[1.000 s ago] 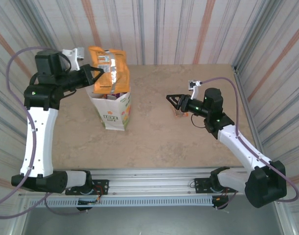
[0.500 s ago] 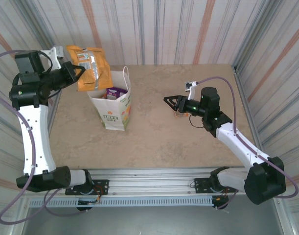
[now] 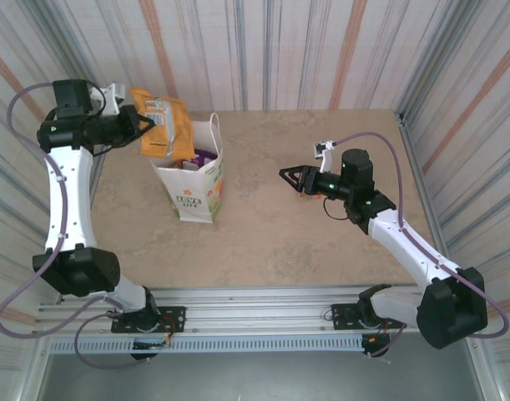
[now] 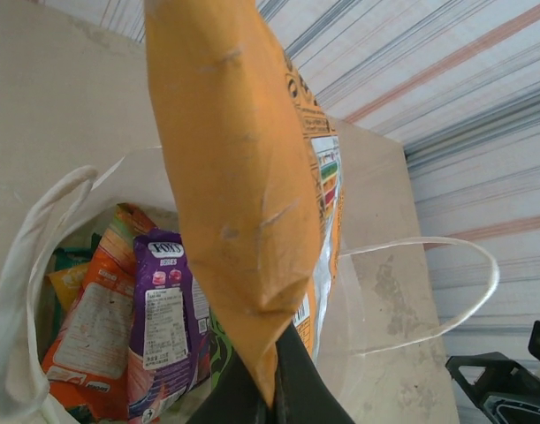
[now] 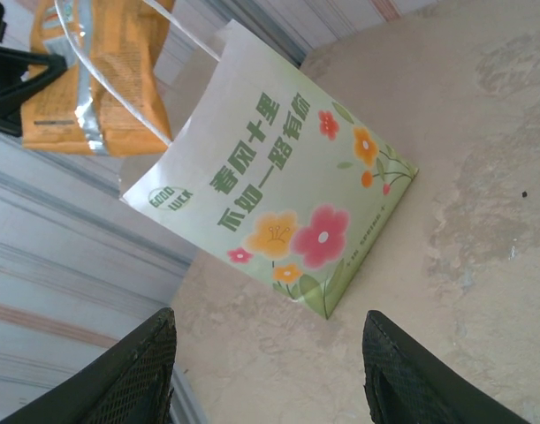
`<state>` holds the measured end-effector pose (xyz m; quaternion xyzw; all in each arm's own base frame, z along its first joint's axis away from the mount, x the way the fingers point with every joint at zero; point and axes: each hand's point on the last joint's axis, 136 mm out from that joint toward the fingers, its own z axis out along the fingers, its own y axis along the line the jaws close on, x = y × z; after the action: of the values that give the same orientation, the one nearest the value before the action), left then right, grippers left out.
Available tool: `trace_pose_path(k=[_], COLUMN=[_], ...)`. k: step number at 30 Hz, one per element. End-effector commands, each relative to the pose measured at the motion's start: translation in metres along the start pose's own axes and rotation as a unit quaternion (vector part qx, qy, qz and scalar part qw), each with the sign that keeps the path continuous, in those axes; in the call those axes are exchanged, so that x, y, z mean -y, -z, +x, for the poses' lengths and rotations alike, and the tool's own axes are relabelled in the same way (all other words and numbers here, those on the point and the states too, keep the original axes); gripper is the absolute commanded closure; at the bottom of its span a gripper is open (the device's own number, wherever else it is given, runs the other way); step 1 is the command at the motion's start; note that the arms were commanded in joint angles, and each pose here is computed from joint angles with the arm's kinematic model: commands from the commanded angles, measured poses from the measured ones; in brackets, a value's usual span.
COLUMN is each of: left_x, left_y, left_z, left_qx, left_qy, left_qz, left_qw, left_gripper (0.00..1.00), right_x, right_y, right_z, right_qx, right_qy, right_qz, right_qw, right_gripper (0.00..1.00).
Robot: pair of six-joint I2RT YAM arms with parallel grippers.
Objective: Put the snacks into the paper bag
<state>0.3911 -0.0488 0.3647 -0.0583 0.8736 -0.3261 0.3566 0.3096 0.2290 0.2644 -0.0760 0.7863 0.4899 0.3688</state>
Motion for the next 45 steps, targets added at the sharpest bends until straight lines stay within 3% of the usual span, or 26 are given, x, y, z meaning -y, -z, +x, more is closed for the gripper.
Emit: trace_pose_path(k=[1, 20, 36, 45], left_x=[0.009, 0.006, -0.004, -0.019], left_y=[-0.004, -0.007, -0.056, -0.071], left_z=[0.010, 0.051, 0.051, 0.058], left_qx=[-0.025, -0.111, -0.154, -0.176], left_qy=[-0.018, -0.012, -0.001, -0.001], left_qz=[0.014, -0.010, 0.007, -0.017], left_qw=[0.999, 0.994, 0.988, 0.984], left_gripper=[1.00, 1.00, 1.00, 1.00], right_x=[-0.008, -0.006, -0.003, -0.003], right_y=[-0.002, -0.005, -0.001, -0.002], right_z=[-0.005, -0.001, 0.000, 0.000], right_qx=[-0.002, -0.010, -0.005, -0.004], right_qy=[0.016, 0.020, 0.020, 0.021], right_qz=[-0.008, -0.004, 0.006, 0.006], right_qw=[1.000, 1.000, 1.000, 1.000], right_gripper=[0.43, 0.44, 0.44, 0.44])
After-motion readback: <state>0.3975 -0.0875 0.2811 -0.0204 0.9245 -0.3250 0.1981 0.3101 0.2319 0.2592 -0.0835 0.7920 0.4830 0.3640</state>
